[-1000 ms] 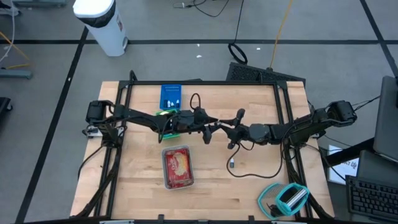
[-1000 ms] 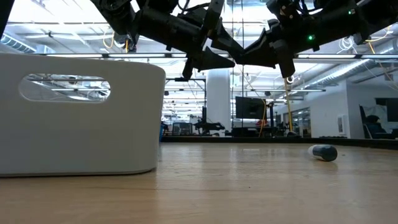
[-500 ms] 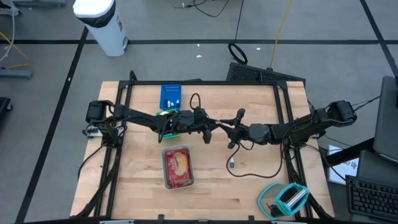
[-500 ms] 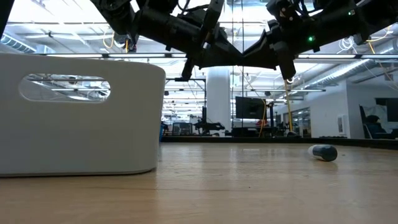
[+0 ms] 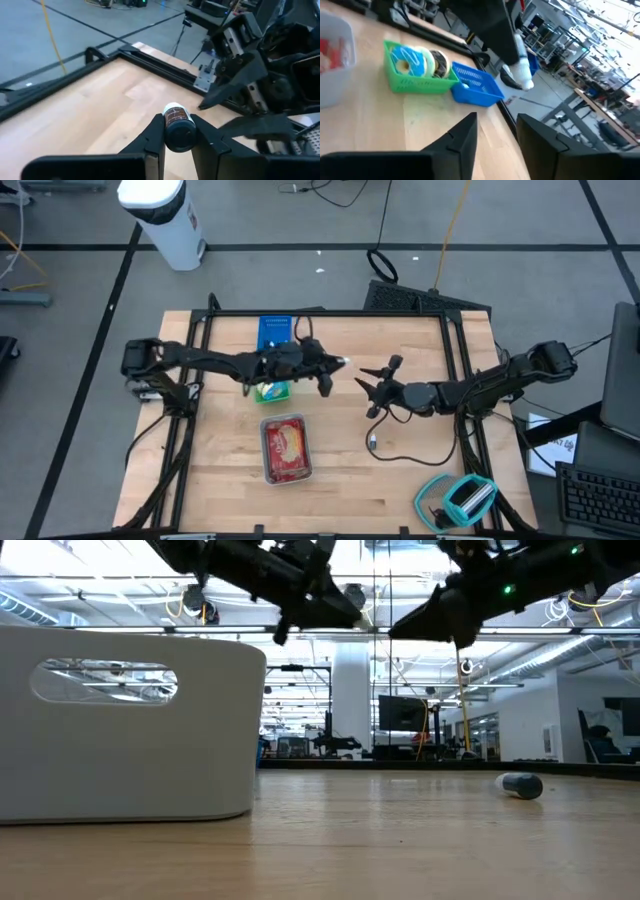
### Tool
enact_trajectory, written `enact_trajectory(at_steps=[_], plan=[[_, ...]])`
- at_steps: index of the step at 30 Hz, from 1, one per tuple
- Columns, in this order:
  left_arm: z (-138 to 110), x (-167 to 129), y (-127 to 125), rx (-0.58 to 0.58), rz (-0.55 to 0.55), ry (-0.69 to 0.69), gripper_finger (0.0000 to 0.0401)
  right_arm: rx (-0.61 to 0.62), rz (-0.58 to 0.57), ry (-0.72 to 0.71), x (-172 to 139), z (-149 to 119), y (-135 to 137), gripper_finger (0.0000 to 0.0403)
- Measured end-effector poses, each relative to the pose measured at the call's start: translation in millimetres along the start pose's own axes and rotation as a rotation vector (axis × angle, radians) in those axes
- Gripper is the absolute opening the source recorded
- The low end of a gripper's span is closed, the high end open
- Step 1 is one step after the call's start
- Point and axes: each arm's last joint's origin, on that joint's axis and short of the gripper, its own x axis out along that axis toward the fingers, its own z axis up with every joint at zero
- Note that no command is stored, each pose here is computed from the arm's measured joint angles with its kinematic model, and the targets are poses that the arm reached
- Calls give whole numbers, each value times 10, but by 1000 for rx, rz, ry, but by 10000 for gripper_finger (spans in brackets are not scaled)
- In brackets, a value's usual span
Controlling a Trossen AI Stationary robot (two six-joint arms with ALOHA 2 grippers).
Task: Pick & Place Food Item
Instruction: Put the brown food coloring bottle into the blue bin
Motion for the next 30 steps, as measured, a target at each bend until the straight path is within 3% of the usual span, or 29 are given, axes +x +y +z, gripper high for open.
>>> enact_trajectory(at_steps=[4, 8, 19, 26, 30], plan=[[127, -209, 79, 20, 30, -20, 61, 26, 12, -3, -55, 27, -37, 149], [93, -464, 256, 11, 146, -63, 59, 50, 24, 25, -107, 16, -81, 159], [-576, -1022, 967, -107, 546, -128, 59, 96, 29, 53, -139, -6, -124, 156], [-842, -1056, 1283, -188, 667, -78, 61, 137, 87, 39, -97, -21, -150, 156], [-840, -966, 1365, -218, 612, -92, 62, 152, 90, 41, -79, -31, -169, 155]])
